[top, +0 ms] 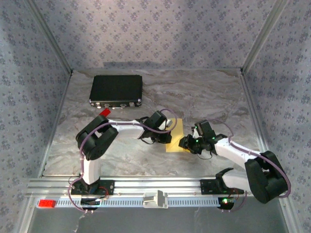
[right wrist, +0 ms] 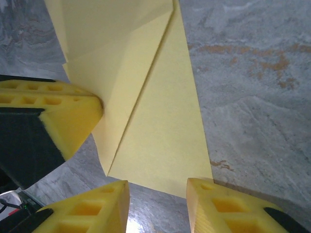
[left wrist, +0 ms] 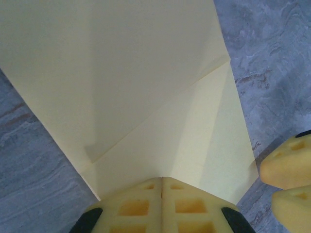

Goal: Fold a paper plane with a square sheet of paper (pick it up from the middle)
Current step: Turn over the paper at the center of the table.

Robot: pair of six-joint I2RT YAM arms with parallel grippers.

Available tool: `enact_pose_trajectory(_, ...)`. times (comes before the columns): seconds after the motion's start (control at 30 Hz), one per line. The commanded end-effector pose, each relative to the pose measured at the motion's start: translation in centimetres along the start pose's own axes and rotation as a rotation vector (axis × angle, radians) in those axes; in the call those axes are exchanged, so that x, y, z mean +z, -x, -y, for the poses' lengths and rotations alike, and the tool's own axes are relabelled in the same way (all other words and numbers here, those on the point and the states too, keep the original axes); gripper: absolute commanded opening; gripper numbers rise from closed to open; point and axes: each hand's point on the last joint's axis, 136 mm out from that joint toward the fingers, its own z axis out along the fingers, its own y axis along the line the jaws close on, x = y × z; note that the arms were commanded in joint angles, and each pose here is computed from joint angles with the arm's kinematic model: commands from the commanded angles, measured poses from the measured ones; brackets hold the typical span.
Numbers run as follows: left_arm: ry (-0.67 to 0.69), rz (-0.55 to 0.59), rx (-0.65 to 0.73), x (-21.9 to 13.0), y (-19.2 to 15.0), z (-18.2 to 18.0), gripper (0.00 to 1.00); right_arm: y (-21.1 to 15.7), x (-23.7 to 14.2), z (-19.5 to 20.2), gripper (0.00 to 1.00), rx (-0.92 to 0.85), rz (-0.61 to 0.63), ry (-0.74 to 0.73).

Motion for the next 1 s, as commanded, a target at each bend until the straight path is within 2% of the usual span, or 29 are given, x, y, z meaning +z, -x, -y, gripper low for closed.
enact_pose_trajectory(0.0,0.036,-0.047,-0.013,0.2,-1.8,-1.5,0.01,-0.2,0.6,0.5,0.38,0.021,-0.013,-0.024)
enact_pose_trajectory(0.17,0.028,-0.04,-0.012,0.1,-1.6,-1.2,0.01,0.3,1.2,0.2,0.4,0.023,-0.011,-0.016)
enact_pose_trajectory(0.43,0.022,-0.031,-0.014,0.0,-1.5,-1.2,0.01,2.2,1.5,-2.5,0.45,-0.002,-0.013,0.076)
enact_pose_trajectory(0.63,0.02,-0.028,-0.017,-0.1,-1.5,-1.2,0.01,3.6,0.9,-2.8,0.5,0.003,0.026,0.097)
enact_pose_trajectory(0.97,-0.023,0.001,-0.034,-0.3,-0.9,-0.7,0.01,5.2,1.4,-2.9,0.44,0.042,0.016,0.175)
